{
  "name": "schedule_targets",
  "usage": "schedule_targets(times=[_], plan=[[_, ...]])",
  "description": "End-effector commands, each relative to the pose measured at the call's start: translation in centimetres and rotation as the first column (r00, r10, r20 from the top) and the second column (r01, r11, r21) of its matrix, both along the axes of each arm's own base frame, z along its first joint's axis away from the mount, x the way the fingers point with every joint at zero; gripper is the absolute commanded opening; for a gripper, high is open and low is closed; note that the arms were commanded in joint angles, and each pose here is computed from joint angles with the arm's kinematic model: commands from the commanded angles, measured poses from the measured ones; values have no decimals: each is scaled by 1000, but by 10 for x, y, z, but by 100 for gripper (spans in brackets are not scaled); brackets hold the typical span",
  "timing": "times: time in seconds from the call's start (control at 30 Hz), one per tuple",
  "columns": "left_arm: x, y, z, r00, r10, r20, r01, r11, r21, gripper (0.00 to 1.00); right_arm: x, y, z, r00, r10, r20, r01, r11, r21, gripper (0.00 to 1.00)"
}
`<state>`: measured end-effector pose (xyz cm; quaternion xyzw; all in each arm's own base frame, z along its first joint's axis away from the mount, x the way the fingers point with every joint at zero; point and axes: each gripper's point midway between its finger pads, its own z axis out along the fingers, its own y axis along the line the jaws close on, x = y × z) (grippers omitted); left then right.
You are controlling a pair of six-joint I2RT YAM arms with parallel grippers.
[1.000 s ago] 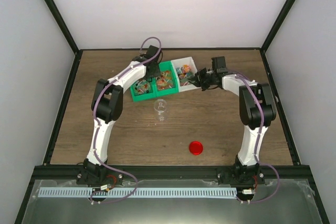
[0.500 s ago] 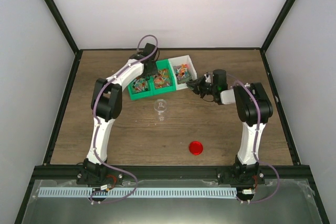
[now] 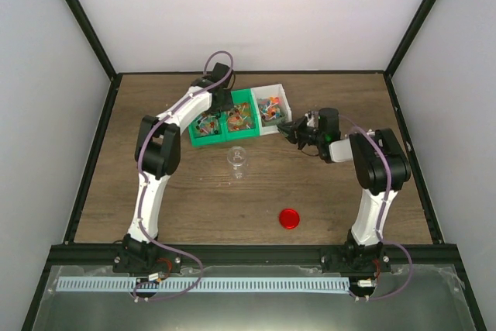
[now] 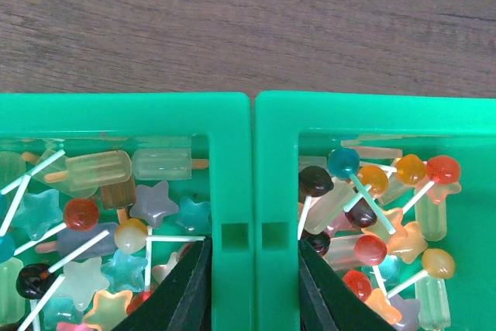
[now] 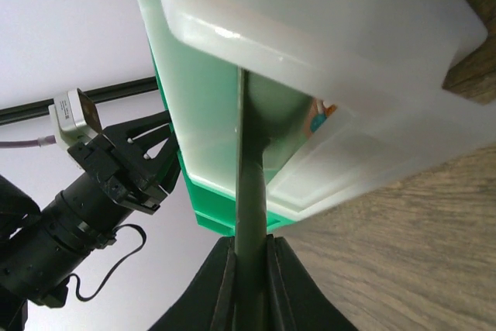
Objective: Pack the candies
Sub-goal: Scoop the fake candies from the storage box.
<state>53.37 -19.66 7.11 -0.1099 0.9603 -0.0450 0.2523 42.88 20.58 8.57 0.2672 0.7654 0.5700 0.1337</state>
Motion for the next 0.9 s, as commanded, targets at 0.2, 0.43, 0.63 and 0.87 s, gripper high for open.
schedule_targets(times=[0.2,0.43,0.63,0.87], plan=[[-31,-13,-56,981,-26,-193,13,997,-70,4,-14,4,31,995,35,98,-42,996,74,1],[-30,-7,-55,981,-15,-195,-1,997,-80,4,-20,3,38,991,26,130,-38,995,91,1],[-30,-6,-55,980,-12,-199,-6,996,-91,4,-18,4,53,982,24,187,-45,993,111,1],[-29,-6,-52,981,-15,-196,-5,995,-103,4,-17,0,66,973,15,229,-43,992,117,1]])
